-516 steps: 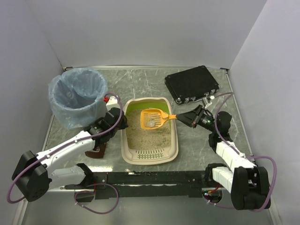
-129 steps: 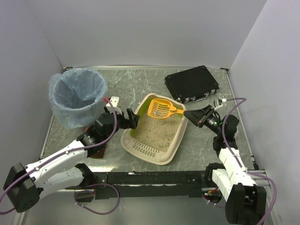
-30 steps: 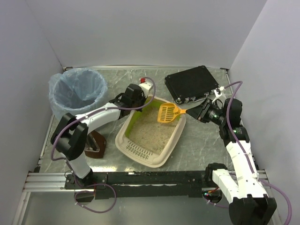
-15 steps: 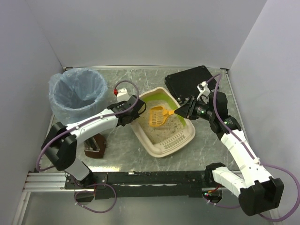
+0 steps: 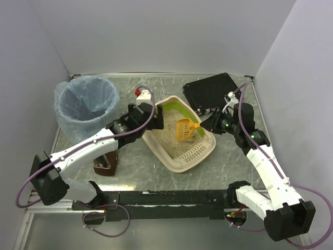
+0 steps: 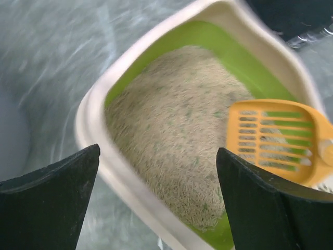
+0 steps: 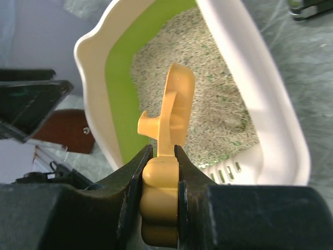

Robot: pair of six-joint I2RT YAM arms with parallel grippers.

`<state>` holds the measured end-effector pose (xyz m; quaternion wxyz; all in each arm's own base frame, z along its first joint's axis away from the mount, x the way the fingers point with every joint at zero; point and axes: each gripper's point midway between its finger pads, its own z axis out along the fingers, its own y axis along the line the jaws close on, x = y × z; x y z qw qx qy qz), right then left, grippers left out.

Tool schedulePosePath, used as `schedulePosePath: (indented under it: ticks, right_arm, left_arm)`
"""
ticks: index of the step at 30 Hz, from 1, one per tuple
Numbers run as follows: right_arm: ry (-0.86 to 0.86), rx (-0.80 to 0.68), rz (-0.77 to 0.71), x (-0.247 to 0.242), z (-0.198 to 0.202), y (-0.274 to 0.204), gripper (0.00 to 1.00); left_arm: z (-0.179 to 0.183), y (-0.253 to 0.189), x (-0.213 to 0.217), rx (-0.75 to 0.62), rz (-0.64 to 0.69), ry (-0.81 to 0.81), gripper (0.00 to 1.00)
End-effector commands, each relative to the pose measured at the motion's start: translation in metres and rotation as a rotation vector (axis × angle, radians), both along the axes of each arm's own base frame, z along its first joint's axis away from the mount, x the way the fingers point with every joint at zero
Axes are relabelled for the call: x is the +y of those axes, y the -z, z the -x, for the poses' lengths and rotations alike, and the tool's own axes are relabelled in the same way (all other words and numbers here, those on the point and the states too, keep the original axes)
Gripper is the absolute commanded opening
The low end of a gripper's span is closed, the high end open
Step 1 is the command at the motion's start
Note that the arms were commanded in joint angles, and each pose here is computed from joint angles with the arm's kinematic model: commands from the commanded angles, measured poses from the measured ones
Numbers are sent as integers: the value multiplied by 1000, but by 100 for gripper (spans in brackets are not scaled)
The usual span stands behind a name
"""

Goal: Clean the litter box

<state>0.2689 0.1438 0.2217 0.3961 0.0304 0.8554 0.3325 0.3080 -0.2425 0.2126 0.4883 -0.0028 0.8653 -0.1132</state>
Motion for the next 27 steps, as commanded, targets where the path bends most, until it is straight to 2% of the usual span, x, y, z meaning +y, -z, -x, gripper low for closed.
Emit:
schedulePosePath:
  ticks: [1, 2, 4, 5, 7, 9, 12, 13, 17, 18, 19, 20, 23, 27]
  right_arm:
    - [26, -85, 13, -9, -2, -23, 0]
    - [27, -92, 10, -9, 0, -23, 0]
    - [32, -89, 14, -13, 1, -21, 0]
    - [31, -85, 23, -14, 3, -20, 0]
    - [34, -85, 34, -17, 5, -19, 0]
    - [37, -84, 45, -20, 10, -18, 0]
    - [42, -90, 53, -23, 16, -18, 0]
    - [42, -90, 55, -24, 18, -18, 0]
    - [32, -68, 62, -24, 24, -13, 0]
    - [36, -65, 65, -25, 25, -12, 0]
    - [40, -62, 68, -26, 25, -11, 0]
    - [48, -66, 72, -27, 24, -13, 0]
    - [58, -62, 85, -29, 20, -15, 0]
    - [63, -51, 94, -29, 11, -20, 0]
  left_arm:
    - [-44, -51, -36, -217, -92, 466, 97]
    - [-47, -32, -49, -188, -124, 572, 97]
    - [-58, -30, -58, -239, -237, 713, 97]
    - [-63, -6, -65, -182, -276, 759, 97]
    - [-84, -11, -71, -188, -322, 744, 97]
    - [-107, 21, -62, -96, -393, 677, 97]
    - [-138, 34, -62, -68, -412, 626, 97]
    - [-142, 50, -62, -31, -433, 616, 97]
    - [-150, 60, -59, -9, -447, 574, 99]
    - [-152, 67, -54, -3, -464, 538, 97]
    - [-152, 71, -52, 7, -466, 516, 92]
    - [-150, 74, -50, 20, -472, 494, 76]
    - [-141, 90, -44, 88, -481, 439, 52]
    - [-122, 104, -27, 116, -541, 361, 25]
